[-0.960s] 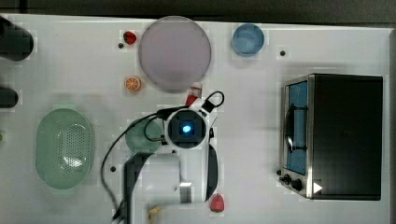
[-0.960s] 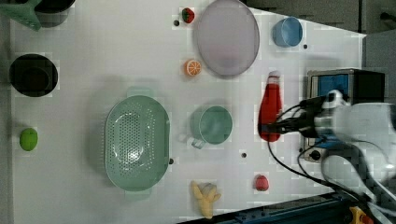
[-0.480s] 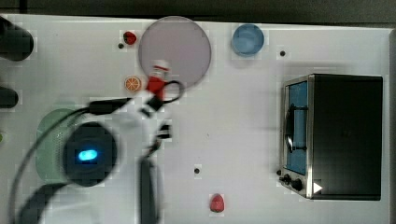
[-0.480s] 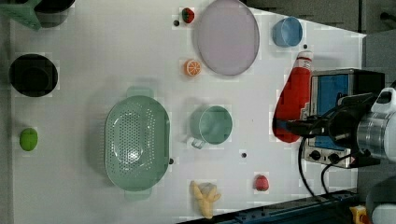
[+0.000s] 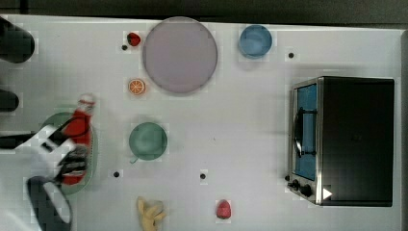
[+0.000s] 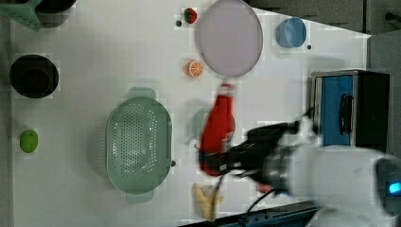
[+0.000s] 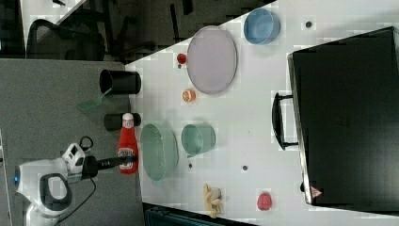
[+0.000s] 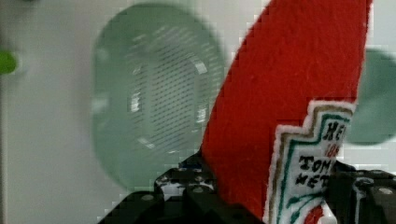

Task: Pick Ketchup from the table and place it in strainer.

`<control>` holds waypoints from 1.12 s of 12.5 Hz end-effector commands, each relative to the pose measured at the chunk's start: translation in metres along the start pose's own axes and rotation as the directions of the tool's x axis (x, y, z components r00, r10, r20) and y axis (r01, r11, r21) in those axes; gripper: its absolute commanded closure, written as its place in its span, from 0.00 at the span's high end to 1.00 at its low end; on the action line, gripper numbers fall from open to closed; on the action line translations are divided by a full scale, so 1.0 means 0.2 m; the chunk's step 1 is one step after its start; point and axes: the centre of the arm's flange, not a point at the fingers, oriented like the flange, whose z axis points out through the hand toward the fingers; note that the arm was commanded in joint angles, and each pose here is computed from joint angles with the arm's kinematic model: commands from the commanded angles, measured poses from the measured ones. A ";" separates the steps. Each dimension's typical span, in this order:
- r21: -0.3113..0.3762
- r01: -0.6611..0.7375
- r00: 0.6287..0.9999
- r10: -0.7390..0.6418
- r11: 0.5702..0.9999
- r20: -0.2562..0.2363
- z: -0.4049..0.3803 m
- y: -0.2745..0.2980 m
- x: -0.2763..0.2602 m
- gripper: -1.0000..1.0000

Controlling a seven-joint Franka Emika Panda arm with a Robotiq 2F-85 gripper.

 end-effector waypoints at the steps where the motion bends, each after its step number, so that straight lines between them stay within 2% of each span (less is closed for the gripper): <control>1: 0.066 -0.214 0.977 0.215 0.975 -0.003 0.09 -0.13 -0.01 0.64; 3: 0.098 -0.259 0.966 0.259 0.961 0.016 0.21 -0.21 -0.02 0.64; 6: 0.106 -0.219 0.976 0.218 0.970 0.021 0.41 -0.22 0.02 0.64; 7: 0.114 -0.217 0.976 0.215 0.969 0.033 0.47 -0.21 0.03 0.68; 10: 0.138 -0.243 0.968 0.231 0.960 0.097 0.65 -0.21 0.03 0.99; 12: 0.157 -0.247 0.968 0.234 0.956 0.094 0.67 -0.22 0.04 1.00; 14: 0.160 -0.264 0.964 0.258 0.951 0.060 0.58 -0.20 0.07 1.00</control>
